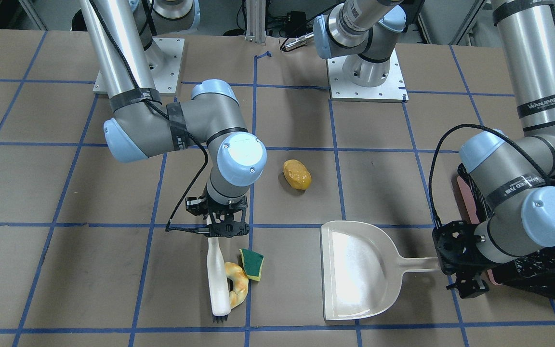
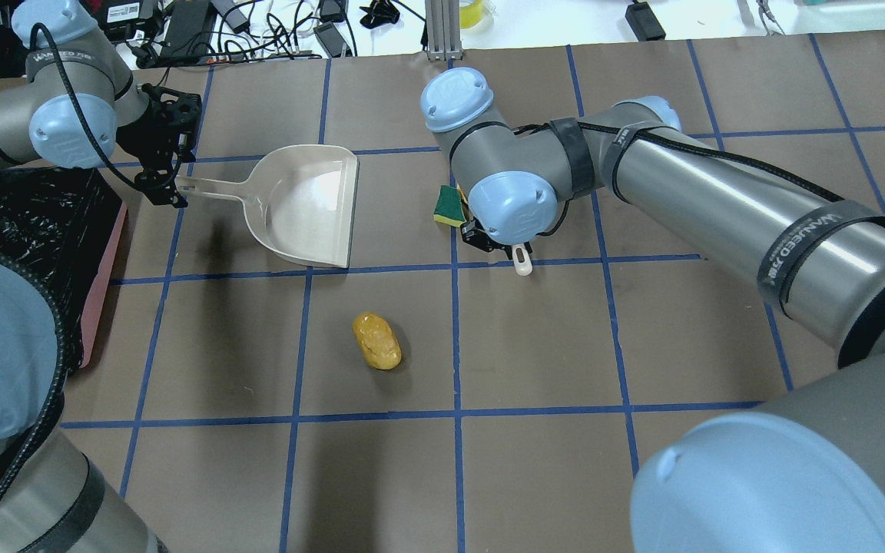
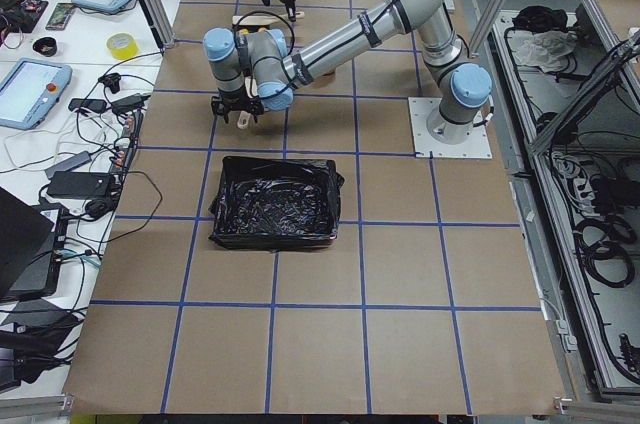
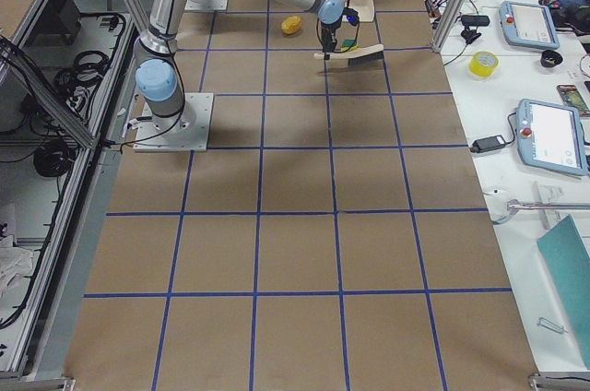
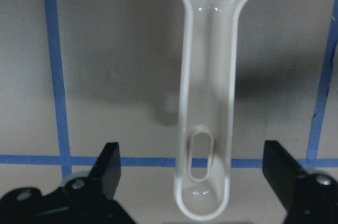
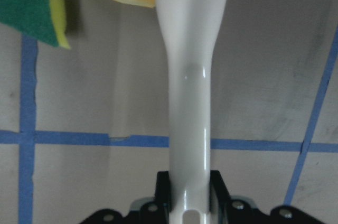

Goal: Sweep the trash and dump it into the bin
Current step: 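Carry the brush with the right gripper toward the sponge and pastry, then sweep the sponge and pastry toward the dustpan with the right gripper's brush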

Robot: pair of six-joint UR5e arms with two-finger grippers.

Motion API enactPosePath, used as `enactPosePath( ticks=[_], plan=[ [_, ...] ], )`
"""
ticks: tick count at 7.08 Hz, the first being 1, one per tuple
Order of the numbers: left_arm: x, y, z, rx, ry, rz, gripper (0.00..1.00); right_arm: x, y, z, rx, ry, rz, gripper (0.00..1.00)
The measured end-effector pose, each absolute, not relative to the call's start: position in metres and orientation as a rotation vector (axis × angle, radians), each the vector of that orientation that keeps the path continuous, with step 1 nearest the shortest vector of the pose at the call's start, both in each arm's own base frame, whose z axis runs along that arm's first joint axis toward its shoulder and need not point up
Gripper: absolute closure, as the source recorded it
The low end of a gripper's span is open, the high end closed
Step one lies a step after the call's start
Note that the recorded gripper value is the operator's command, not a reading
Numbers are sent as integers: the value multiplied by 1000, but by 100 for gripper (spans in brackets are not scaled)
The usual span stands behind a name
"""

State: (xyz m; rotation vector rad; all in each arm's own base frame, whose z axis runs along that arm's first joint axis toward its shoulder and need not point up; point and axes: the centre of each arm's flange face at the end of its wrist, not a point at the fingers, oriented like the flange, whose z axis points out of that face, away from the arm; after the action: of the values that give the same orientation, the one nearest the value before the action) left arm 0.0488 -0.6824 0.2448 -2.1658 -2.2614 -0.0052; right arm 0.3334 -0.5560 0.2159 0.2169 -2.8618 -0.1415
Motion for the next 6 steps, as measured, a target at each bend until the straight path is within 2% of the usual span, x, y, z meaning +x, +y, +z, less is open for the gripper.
enactPosePath(
  ticks=[1, 4, 5, 6],
  plan=[
    [42, -678, 239, -2153, -2267, -11, 33, 351, -547, 214, 206, -2892, -149, 100],
    [35, -673, 239, -2118, -2308, -6, 82, 414, -521, 214, 135, -3017, -183, 100],
    [34, -673, 239, -2114, -2315, -4, 89, 435, -510, 212, 91, -3062, -215, 100],
    [33, -673, 239, -2111, -2319, -2, 91, 455, -499, 209, 44, -3107, -261, 100]
  ],
)
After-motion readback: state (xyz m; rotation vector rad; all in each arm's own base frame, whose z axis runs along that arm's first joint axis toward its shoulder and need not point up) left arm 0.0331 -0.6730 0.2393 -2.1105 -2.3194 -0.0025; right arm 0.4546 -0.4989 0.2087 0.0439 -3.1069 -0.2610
